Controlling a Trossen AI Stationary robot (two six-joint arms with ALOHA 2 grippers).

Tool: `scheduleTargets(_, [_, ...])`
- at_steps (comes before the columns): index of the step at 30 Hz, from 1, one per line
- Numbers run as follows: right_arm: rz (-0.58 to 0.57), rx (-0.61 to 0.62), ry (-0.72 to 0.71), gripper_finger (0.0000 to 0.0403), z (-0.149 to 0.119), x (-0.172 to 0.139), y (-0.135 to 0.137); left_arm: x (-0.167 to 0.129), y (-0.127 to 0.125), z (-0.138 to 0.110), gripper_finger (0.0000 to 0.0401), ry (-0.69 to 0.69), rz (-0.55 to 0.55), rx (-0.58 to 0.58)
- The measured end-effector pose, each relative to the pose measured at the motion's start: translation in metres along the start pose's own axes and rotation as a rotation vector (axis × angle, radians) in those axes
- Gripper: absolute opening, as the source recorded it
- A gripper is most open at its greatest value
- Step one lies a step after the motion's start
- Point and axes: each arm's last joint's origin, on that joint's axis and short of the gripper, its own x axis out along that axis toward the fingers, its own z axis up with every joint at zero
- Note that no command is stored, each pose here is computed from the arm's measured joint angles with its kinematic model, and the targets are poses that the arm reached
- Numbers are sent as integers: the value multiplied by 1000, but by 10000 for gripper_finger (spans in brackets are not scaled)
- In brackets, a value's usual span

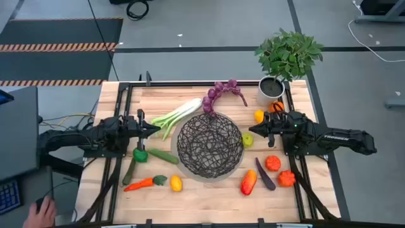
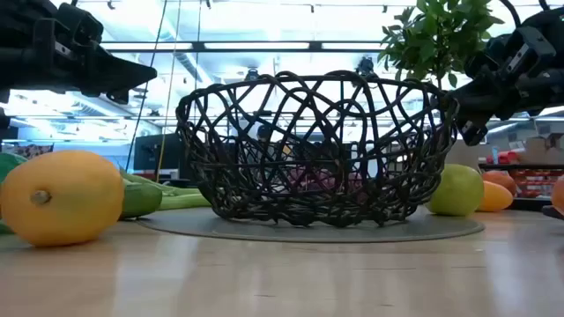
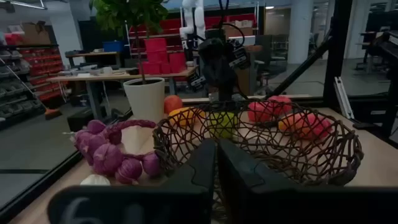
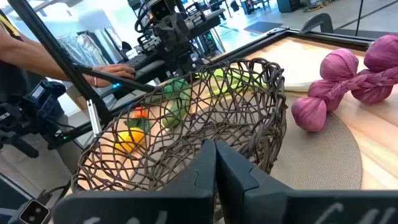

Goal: Build produce basket

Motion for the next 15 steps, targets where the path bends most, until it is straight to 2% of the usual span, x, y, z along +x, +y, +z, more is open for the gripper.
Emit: scheduleTargets(15, [0,0,0,11,0,0,0,0,0,0,28,0,0,0])
